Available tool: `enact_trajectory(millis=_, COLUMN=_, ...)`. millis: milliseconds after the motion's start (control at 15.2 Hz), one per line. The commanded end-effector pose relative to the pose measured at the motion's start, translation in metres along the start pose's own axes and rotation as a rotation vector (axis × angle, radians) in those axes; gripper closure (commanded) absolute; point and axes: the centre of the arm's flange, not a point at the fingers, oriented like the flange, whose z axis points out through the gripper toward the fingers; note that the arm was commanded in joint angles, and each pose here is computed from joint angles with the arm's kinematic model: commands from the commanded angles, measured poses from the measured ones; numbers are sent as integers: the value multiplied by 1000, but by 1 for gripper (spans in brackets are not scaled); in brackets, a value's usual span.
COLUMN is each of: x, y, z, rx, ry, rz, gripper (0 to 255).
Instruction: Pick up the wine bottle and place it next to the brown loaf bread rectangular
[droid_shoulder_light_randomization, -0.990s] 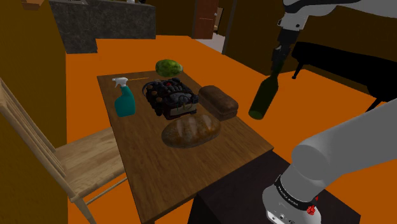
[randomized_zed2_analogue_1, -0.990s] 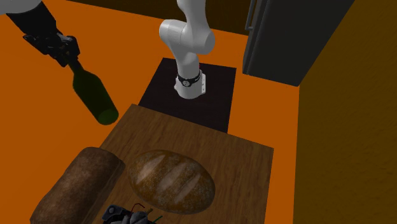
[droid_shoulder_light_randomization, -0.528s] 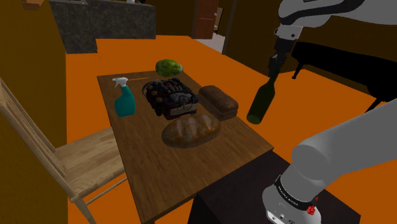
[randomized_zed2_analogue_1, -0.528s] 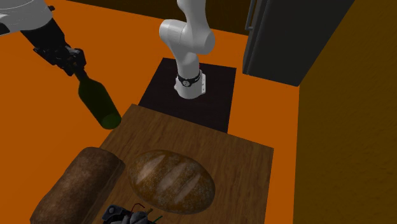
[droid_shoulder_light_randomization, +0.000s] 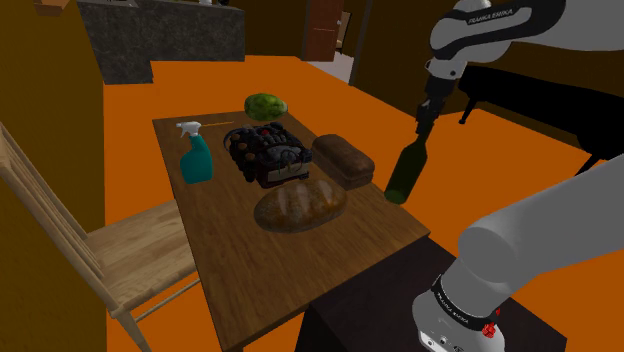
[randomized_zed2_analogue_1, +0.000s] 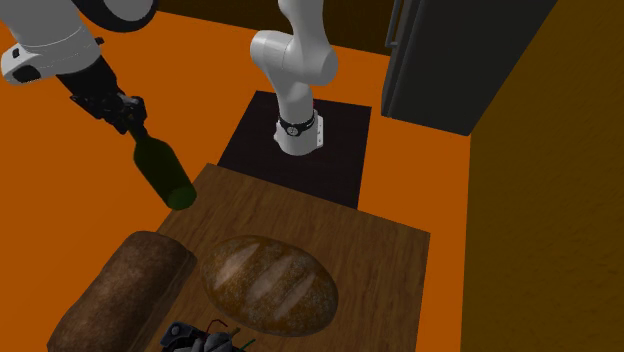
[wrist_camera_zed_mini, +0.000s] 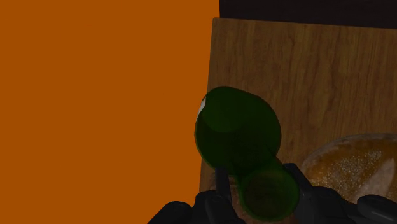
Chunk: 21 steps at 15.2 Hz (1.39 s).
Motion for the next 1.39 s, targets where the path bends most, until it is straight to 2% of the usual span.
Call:
enact_trajectory(millis=0, x=0, y=0, z=10, rx=0, ry=1, rz=0, gripper=255)
enact_trajectory(millis=264, x=1, y=0, z=30, rx=0, ry=1, rz=0, gripper=255)
enact_trajectory(millis=792, x=1, y=0, z=30, rx=0, ry=1, rz=0, gripper=255)
enact_trajectory(millis=858, x=1, y=0, z=30, rx=0, ry=1, rz=0, gripper=0)
enact_trajectory(millis=1188, x=1, y=0, z=30, rx=0, ry=1, rz=0, gripper=0)
enact_trajectory(millis=1320, x=1, y=0, z=4, rx=0, ry=1, rz=0, gripper=0)
